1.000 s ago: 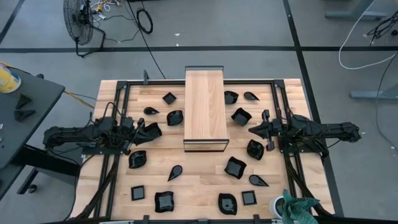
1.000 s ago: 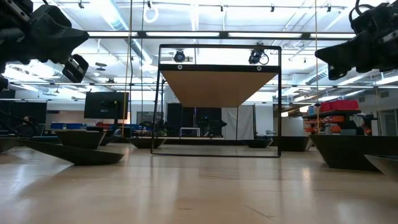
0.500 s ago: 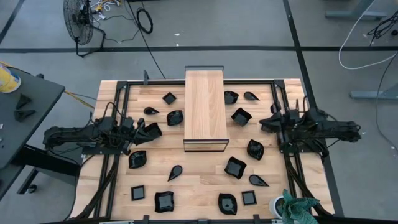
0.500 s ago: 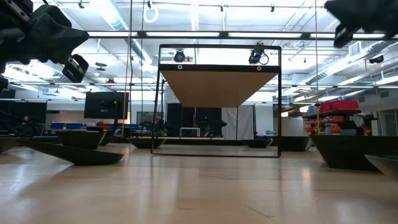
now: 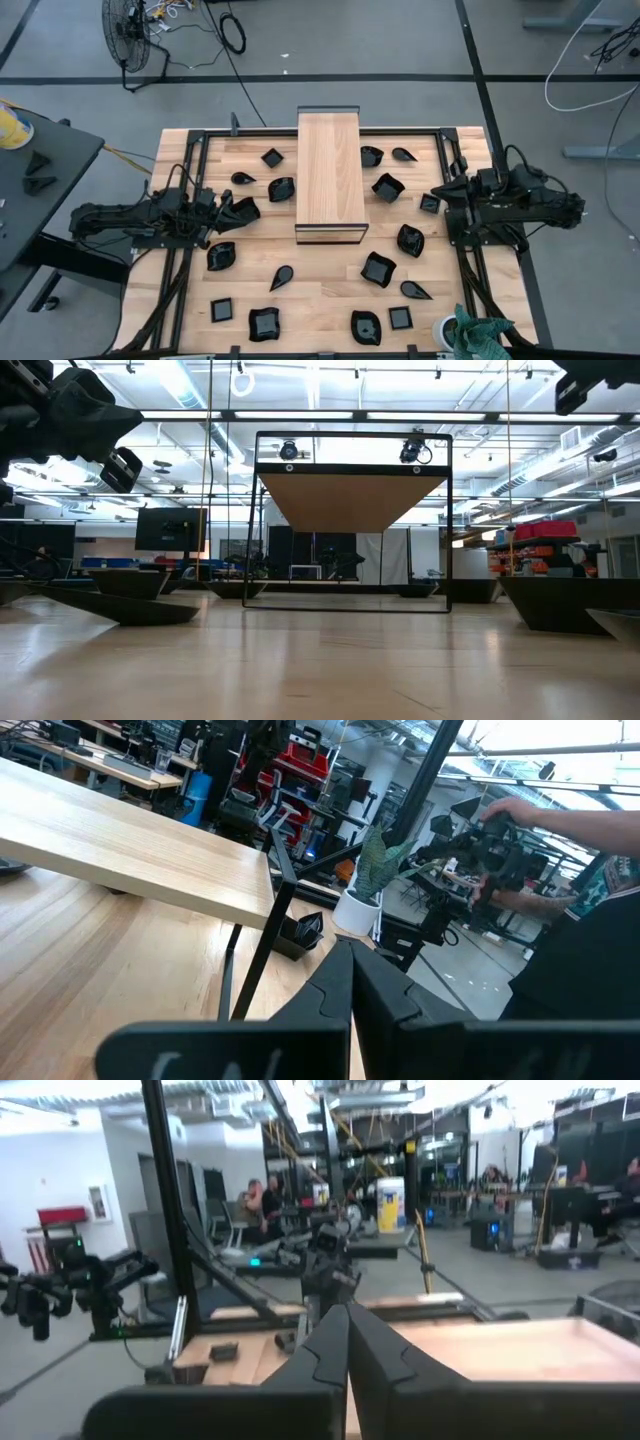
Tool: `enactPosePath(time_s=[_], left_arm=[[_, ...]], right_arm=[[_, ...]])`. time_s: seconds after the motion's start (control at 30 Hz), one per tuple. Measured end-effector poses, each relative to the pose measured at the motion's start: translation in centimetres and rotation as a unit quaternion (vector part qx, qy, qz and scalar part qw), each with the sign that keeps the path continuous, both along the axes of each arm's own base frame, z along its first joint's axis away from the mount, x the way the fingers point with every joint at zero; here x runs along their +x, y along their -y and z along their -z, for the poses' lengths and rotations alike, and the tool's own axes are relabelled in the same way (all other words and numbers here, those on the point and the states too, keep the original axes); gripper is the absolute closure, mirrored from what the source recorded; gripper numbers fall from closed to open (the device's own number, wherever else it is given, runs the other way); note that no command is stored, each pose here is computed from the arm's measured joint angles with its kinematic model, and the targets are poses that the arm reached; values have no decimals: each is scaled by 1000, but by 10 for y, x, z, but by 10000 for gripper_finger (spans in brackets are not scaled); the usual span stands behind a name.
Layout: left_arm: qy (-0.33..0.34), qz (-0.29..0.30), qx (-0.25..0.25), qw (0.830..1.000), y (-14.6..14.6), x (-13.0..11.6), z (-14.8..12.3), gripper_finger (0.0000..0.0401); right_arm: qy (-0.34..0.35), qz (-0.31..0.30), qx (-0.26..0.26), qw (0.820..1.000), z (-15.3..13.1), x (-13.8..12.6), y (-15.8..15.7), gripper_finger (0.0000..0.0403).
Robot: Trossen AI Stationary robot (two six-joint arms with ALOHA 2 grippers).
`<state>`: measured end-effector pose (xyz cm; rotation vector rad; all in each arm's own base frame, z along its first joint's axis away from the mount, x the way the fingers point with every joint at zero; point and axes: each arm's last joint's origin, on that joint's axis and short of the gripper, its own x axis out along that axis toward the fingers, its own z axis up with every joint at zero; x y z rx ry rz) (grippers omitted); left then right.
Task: Pick & Place Mini shaped plates
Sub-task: Put the square plate on the shelf
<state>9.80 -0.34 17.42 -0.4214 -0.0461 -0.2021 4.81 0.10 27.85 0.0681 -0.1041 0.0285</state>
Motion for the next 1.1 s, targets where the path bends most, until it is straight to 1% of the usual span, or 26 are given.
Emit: enactPosePath(time_s=[0.17, 0.33, 0.4, 0.5, 0.6, 0.7, 0.83, 0.97, 1.1], left_arm=[[0, 0, 0, 1000, 0, 0, 0, 398], [0, 0, 0, 1000, 0, 0, 0, 398], [0, 0, 0, 1000, 0, 0, 0, 398], [0, 0, 0, 1000, 0, 0, 0, 398], [0, 0, 0, 1000, 0, 0, 0, 398], [0, 0, 0, 1000, 0, 0, 0, 398], [0, 0, 0, 1000, 0, 0, 0, 398], [0, 0, 0, 1000, 0, 0, 0, 398], [0, 0, 0, 1000, 0, 0, 0, 398]], right_arm=[[-21, 0, -3, 1000, -12, -14, 0, 392], [-20, 2, -24, 1000, -23, -31, 1, 392], [-37, 2, -26, 999, -24, -36, 1, 392], [-44, 2, -26, 999, -29, -45, 1, 392], [-77, 1, -29, 997, -27, -51, 1, 392], [-82, 1, -32, 996, -31, -58, 1, 392], [-87, 1, -48, 995, -35, -67, 1, 392], [-95, 1, -62, 994, -42, -82, 1, 392], [-110, 0, -65, 992, -47, -101, 2, 392]])
